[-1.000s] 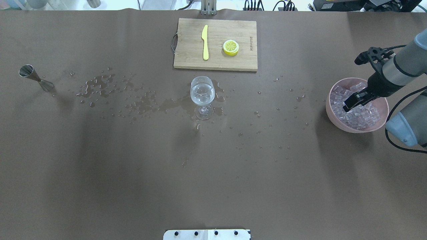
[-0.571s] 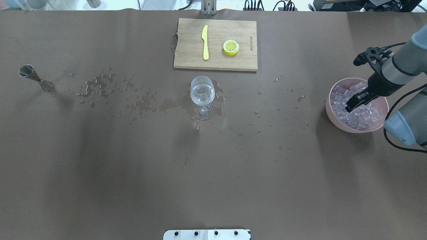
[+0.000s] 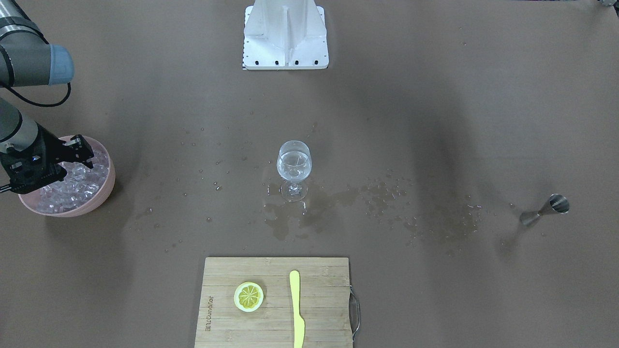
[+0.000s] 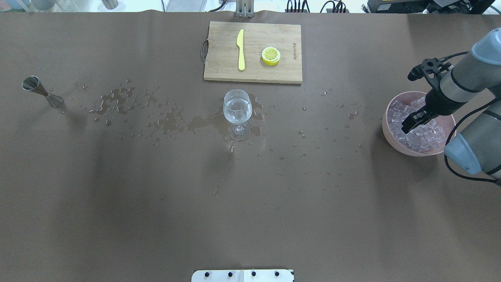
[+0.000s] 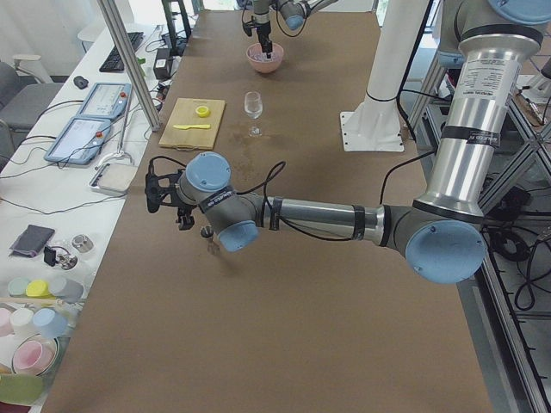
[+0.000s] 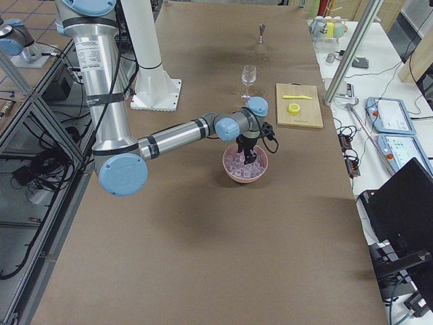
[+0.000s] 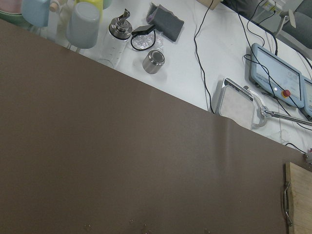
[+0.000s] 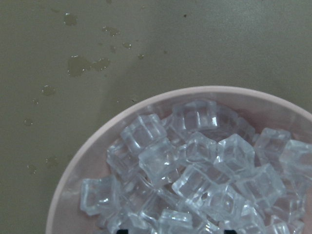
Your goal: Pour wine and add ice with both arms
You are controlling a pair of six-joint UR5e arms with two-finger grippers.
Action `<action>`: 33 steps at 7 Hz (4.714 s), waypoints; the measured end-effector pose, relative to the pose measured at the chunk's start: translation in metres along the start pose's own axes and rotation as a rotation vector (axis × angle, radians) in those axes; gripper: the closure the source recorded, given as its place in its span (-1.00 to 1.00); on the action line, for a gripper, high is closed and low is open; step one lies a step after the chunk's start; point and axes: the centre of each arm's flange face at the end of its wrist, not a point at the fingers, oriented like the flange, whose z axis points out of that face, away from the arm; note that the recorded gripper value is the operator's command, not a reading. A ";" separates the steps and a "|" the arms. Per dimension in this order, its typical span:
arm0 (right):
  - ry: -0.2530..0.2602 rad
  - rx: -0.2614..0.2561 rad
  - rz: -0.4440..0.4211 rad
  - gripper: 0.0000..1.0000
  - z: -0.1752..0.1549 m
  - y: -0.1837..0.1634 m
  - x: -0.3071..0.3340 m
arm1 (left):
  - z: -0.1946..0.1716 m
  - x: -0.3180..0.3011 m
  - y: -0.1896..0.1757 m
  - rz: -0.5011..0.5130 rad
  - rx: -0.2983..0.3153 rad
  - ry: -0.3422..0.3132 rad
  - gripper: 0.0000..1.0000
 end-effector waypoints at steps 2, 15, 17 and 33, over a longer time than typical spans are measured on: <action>0.008 -0.005 -0.005 0.86 0.004 0.000 -0.003 | 0.000 0.000 0.000 0.003 0.000 0.001 -0.96; -0.172 0.097 0.414 1.00 -0.173 -0.200 -0.351 | 0.002 -0.010 0.003 -0.005 -0.005 -0.007 -0.96; -0.188 0.105 0.456 1.00 -0.174 -0.232 -0.403 | 0.005 -0.015 0.003 -0.013 -0.008 -0.013 -0.96; -0.183 0.130 0.342 -1.00 -0.160 -0.131 -0.181 | 0.014 -0.033 -0.001 0.146 -0.018 -0.057 -0.96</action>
